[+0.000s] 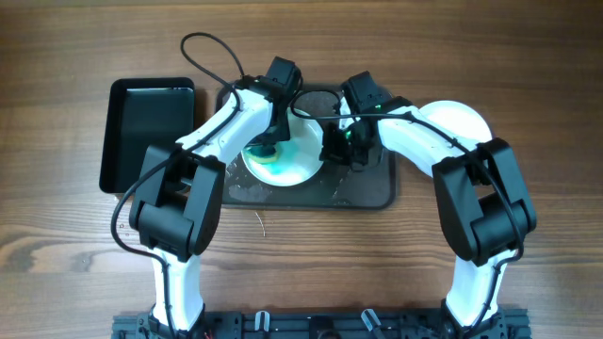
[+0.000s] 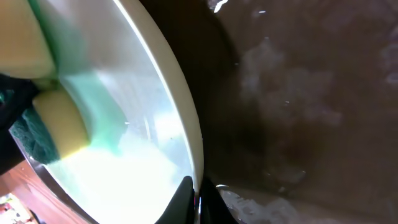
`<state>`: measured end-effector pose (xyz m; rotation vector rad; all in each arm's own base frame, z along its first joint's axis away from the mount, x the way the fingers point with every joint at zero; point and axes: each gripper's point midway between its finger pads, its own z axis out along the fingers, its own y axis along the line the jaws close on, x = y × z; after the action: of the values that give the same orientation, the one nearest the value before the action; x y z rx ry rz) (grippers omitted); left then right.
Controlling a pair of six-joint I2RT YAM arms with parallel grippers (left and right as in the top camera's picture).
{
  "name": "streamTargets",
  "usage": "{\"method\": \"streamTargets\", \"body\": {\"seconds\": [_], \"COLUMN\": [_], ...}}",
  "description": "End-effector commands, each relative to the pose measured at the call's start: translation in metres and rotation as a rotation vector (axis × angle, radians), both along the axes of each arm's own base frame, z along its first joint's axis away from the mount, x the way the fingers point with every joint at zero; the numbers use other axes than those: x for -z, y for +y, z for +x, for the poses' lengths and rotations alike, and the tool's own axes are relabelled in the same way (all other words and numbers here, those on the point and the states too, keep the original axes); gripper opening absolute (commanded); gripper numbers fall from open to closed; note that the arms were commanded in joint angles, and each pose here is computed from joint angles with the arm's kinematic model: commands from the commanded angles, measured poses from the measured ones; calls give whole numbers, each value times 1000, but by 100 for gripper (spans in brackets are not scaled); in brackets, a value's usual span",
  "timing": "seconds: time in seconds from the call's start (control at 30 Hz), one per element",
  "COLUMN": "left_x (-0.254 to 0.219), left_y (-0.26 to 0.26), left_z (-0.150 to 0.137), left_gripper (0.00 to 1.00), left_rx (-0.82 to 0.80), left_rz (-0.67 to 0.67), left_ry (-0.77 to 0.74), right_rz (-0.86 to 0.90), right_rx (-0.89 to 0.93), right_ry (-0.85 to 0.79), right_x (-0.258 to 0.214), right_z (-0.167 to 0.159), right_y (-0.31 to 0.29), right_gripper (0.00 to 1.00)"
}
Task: Clean dirty plates on tray and stack at the side
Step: 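Scrub the third plate with the sponge while the right gripper holds its rim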
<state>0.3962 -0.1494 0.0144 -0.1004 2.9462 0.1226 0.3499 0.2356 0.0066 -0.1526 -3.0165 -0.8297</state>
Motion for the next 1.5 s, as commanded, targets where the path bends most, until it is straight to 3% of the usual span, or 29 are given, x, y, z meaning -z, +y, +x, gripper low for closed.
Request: {"method": "streamTargets", "body": {"seconds": [0.0,0.13,0.27,0.4,0.5,0.6,0.73,0.87,0.93,1.2,1.3,1.47], "left_x": [8,3,5,15,11,9,17,4,-7,-13,-4,13], "left_y": [-73,-82,-64,-2,59,70,32,-45,-66,-80,-60,34], "left_z": [-32,-30,-19,-2,-5,-14,-30,-52,-54,-26,-4,19], "left_gripper": [4,4,4,4,4,4,4,4,4,4,4,4], "left_rx": [241,245,205,4,-172,-206,-93,162,228,273,214,-101], "left_rz": [-379,-469,-432,-163,127,192,-14,-458,-591,-667,-554,-34], "left_ry": [166,169,145,87,49,66,185,311,315,194,114,-11], "right_rz": [-19,-19,-20,-20,-19,-19,-18,-10,-9,-9,-8,-8], "right_rx": [0,-3,-5,-5,-5,-4,-4,2,2,2,-1,0], "right_ry": [20,18,18,19,18,18,19,24,24,25,28,27], "right_x": [9,9,9,10,9,9,9,9,9,9,9,9], "right_z": [-3,-3,-3,-4,-3,-3,-3,-2,-2,-3,-4,-3], "right_y": [-4,-4,-4,-4,-4,-4,-4,-6,-6,-6,-6,-7], "right_gripper": [4,4,4,4,4,4,4,4,4,4,4,4]}}
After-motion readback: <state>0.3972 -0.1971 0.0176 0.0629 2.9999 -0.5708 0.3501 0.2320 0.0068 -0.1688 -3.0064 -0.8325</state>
